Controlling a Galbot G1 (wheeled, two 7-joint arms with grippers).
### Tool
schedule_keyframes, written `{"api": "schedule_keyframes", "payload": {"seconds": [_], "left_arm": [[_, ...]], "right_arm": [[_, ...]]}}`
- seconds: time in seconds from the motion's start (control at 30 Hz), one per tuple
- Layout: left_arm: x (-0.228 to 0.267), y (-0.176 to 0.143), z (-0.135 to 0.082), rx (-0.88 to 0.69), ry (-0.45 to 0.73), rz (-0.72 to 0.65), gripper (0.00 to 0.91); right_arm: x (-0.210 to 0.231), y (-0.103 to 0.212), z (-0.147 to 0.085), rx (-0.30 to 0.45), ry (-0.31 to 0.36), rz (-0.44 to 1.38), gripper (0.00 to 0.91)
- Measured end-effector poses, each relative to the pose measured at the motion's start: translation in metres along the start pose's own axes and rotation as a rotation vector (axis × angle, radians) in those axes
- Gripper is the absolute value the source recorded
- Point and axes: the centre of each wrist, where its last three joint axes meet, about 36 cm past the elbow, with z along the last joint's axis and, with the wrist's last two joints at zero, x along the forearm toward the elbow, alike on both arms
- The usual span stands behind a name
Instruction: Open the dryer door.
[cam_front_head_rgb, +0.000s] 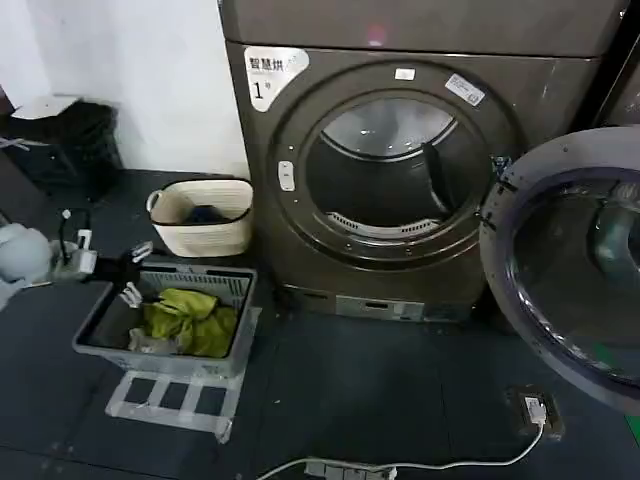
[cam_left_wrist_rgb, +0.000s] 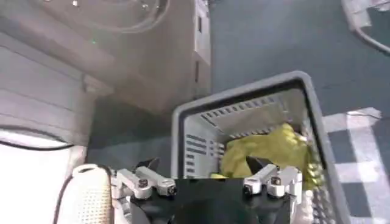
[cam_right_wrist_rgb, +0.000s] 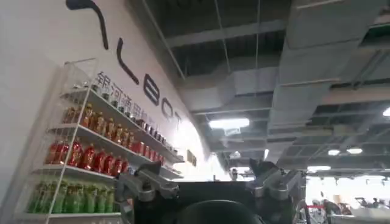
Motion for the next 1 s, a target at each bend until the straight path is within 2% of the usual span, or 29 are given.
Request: {"api": "schedule_keyframes", "payload": {"seconds": [0.2, 0.37, 0.67, 1.0], "left_arm": [[0.003, 0.015, 0.009, -0.001, 0.01, 0.072, 0.907], [0.003, 0.028, 0.014, 0.004, 0.024, 0.07, 0.907], [0.001, 0.03, 0.029, 0.009, 0.084, 0.096, 0.907], [0.005, 0.04, 0.035, -0.021, 0.122, 0.128, 0.907]], "right_arm": [[0.0, 0.0, 0.0, 0.0, 0.001, -0.001, 0.907], [0.0, -0.001, 0.0, 0.001, 0.001, -0.002, 0.907], [-0.001, -0.002, -0.001, 0.0, -0.001, -0.001, 0.907], [0.0, -0.002, -0.003, 0.0, -0.005, -0.003, 0.907]]}}
